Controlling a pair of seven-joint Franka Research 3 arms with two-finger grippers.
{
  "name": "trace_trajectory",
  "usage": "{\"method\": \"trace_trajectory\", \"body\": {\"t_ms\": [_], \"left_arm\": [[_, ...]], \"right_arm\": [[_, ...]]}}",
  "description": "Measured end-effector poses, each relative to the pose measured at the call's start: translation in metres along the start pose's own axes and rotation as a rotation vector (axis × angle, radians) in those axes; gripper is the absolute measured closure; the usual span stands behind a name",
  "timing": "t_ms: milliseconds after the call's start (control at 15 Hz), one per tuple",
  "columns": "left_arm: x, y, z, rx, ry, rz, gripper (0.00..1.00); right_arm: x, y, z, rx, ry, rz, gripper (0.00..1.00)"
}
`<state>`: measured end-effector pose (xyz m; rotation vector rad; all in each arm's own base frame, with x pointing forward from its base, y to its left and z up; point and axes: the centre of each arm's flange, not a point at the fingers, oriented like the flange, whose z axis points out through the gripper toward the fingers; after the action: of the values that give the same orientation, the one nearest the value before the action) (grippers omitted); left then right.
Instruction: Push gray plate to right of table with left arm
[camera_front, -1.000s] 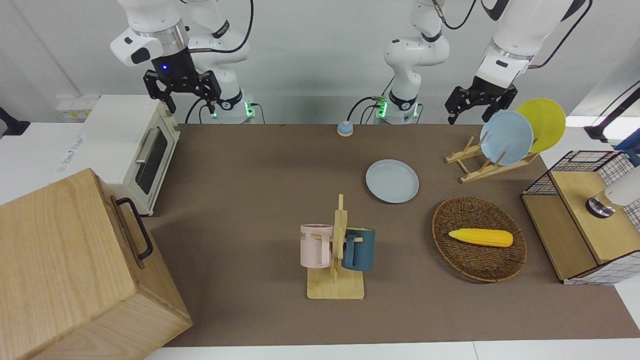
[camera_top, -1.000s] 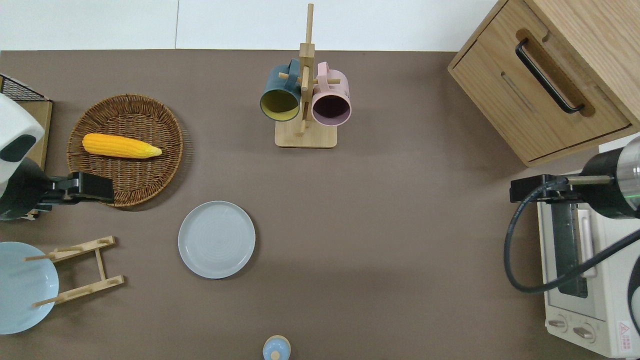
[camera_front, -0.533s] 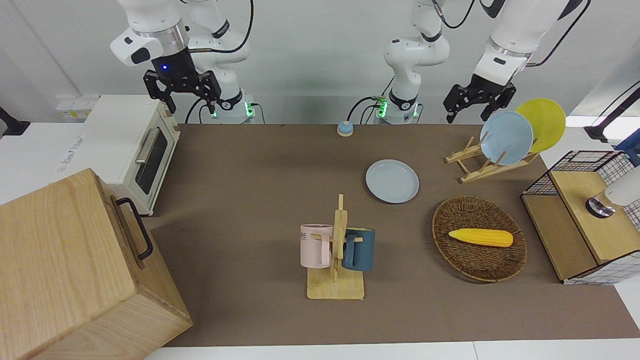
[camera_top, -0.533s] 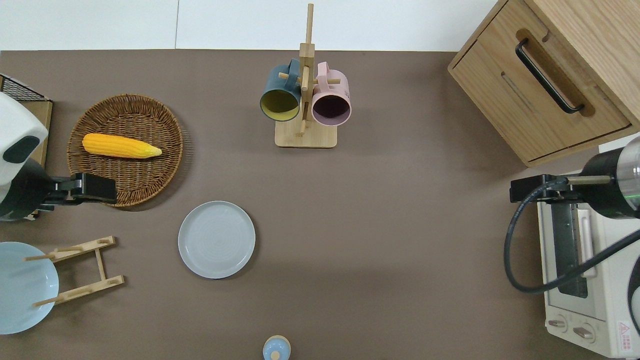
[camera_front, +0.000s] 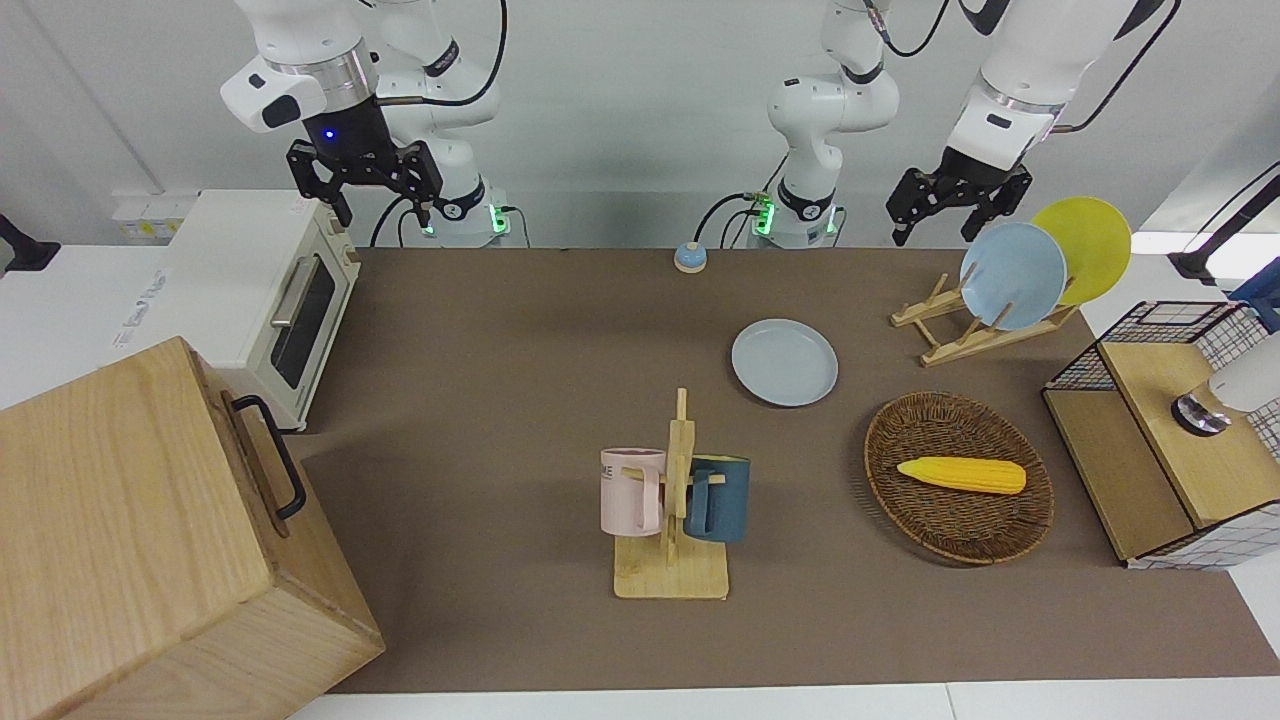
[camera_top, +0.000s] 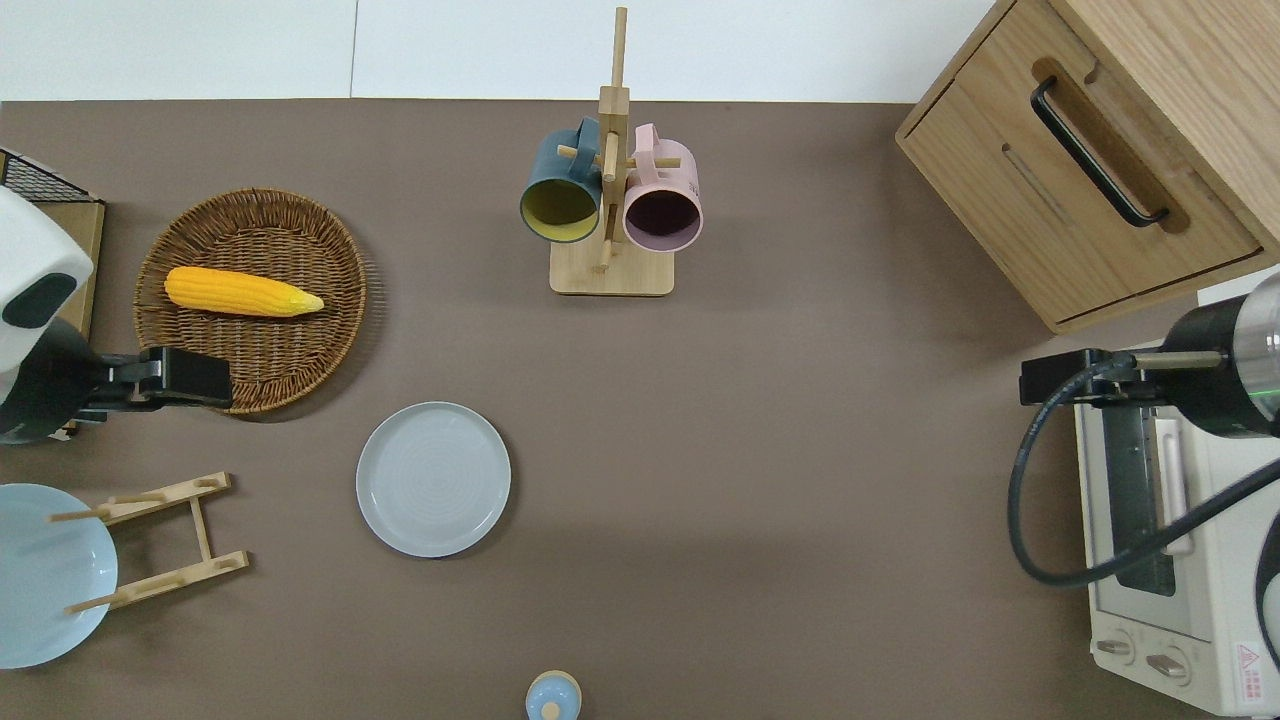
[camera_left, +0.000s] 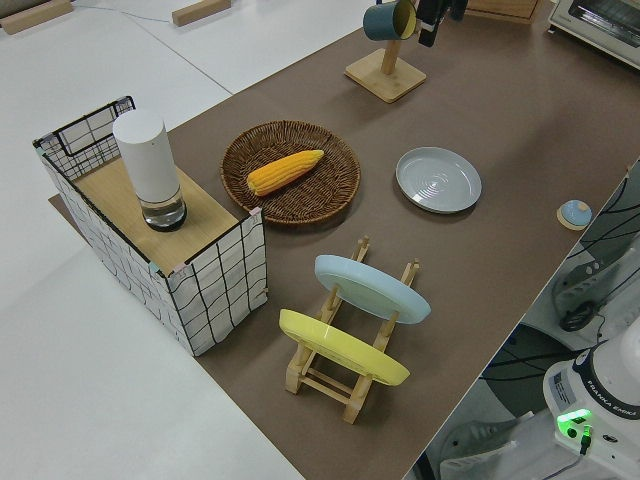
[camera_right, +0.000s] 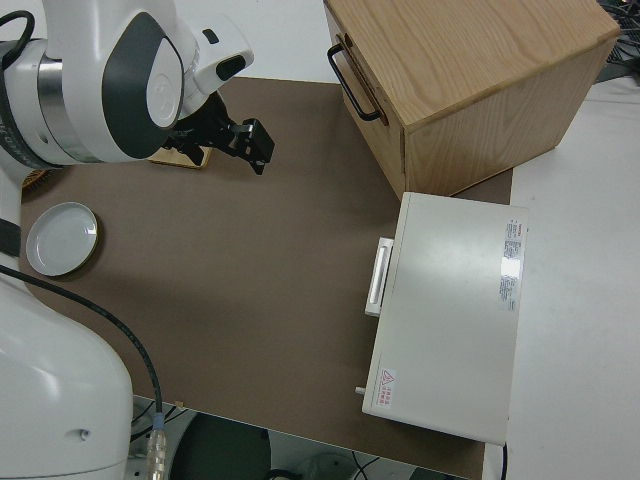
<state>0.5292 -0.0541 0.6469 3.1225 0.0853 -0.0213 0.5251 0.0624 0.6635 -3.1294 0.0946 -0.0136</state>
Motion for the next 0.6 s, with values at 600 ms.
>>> {"method": "trace_trajectory", "body": {"t_ms": [600], "left_arm": [[0.008,-0.003,0.08,0.008,-0.054,-0.008,0.0]], "right_arm": [[0.0,0.0,0.0,0.0,0.0,0.0,0.0]]}}
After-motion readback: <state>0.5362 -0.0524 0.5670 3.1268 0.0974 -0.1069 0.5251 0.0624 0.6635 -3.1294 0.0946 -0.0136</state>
